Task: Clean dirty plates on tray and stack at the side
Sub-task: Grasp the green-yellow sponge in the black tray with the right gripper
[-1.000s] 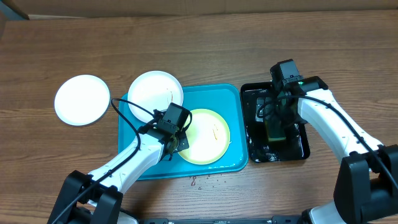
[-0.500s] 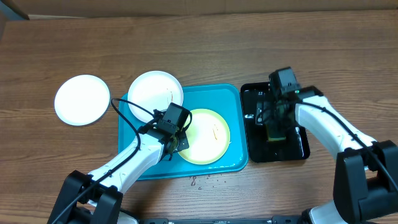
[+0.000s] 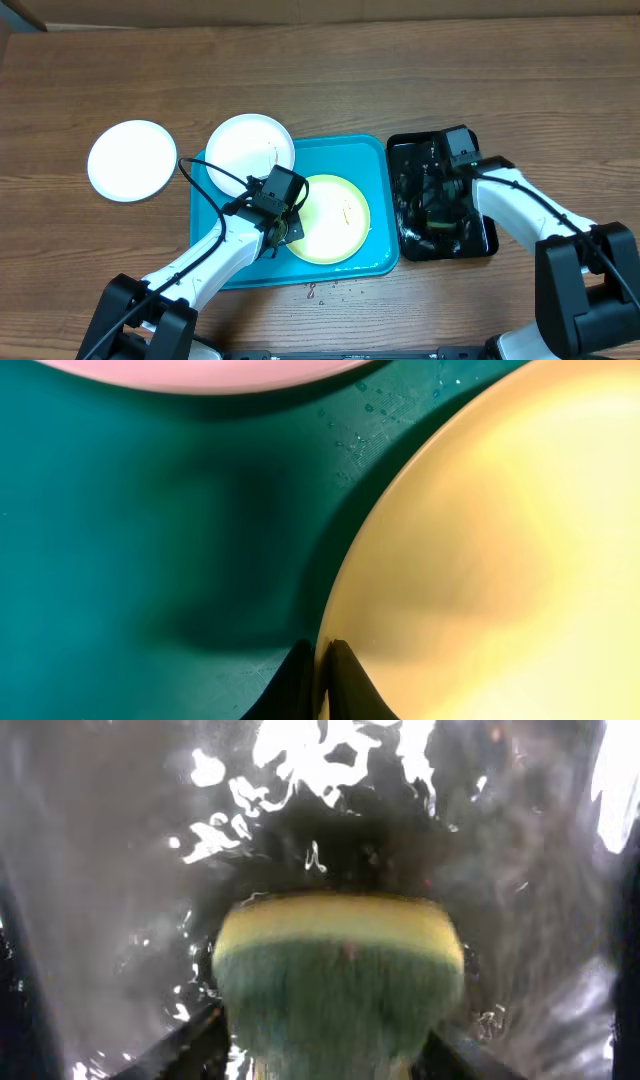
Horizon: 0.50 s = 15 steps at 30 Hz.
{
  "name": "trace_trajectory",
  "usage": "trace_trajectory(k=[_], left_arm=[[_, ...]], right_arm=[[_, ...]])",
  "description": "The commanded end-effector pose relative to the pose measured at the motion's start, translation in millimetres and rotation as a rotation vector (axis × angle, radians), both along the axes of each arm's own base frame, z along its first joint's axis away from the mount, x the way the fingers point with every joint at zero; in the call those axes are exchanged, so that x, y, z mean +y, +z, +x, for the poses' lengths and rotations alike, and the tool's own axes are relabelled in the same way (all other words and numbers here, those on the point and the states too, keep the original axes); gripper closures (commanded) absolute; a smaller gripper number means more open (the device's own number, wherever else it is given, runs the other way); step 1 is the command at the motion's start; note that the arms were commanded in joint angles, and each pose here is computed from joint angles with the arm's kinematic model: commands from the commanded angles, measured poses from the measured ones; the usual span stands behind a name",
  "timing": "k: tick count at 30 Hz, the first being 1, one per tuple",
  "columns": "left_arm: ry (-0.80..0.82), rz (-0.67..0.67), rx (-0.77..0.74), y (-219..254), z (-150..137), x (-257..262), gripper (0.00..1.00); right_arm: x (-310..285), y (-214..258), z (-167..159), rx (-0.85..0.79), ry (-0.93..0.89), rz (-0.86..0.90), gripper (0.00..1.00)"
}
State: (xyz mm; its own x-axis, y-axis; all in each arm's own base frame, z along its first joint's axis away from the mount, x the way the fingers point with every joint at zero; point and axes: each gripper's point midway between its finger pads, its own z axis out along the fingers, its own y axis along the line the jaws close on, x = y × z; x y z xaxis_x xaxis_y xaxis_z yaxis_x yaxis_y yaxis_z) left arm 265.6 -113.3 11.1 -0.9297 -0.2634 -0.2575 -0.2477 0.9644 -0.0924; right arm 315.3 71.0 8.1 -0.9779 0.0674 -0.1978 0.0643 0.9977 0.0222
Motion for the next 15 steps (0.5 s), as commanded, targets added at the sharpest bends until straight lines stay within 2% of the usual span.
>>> trace_trajectory(k=[1, 4, 6, 7, 8, 10, 11, 12, 13, 15], left_arm=[[-0.003, 0.009, -0.015, 3, 6, 1, 0.93], [-0.002, 0.008, -0.015, 3, 6, 1, 0.93], [-0.002, 0.007, -0.017, 3, 6, 1, 0.93], [-0.003, 0.006, -0.018, 4, 7, 1, 0.93], [-0.002, 0.006, -0.019, 4, 7, 1, 0.93], [-0.003, 0.004, -0.018, 4, 7, 0, 0.92], [-0.003, 0.004, -0.018, 4, 7, 0, 0.92], [-0.003, 0.004, -0.018, 4, 7, 0, 0.92], [-0.003, 0.004, -0.018, 4, 7, 0, 0.92], [-0.004, 0.005, -0.017, 4, 6, 0, 0.92]], right_arm=[[0, 9, 3, 0.017, -0.004, -0.003, 0.39], [-4, 3, -12, 0.072, -0.009, -0.016, 0.38], [-6, -3, -20, 0.089, -0.03, -0.017, 0.53], [-6, -7, -20, 0.082, -0.03, -0.015, 0.66], [-5, -9, -20, 0.073, -0.029, -0.013, 0.73], [-5, -12, -17, 0.051, -0.029, -0.007, 0.78], [-4, -12, -15, 0.044, -0.029, -0.004, 0.77], [-2, -10, -13, 0.043, -0.027, 0.004, 0.68], [-1, -7, -12, 0.047, -0.026, 0.006, 0.55], [-2, 1, -12, 0.065, -0.025, 0.0, 0.48]])
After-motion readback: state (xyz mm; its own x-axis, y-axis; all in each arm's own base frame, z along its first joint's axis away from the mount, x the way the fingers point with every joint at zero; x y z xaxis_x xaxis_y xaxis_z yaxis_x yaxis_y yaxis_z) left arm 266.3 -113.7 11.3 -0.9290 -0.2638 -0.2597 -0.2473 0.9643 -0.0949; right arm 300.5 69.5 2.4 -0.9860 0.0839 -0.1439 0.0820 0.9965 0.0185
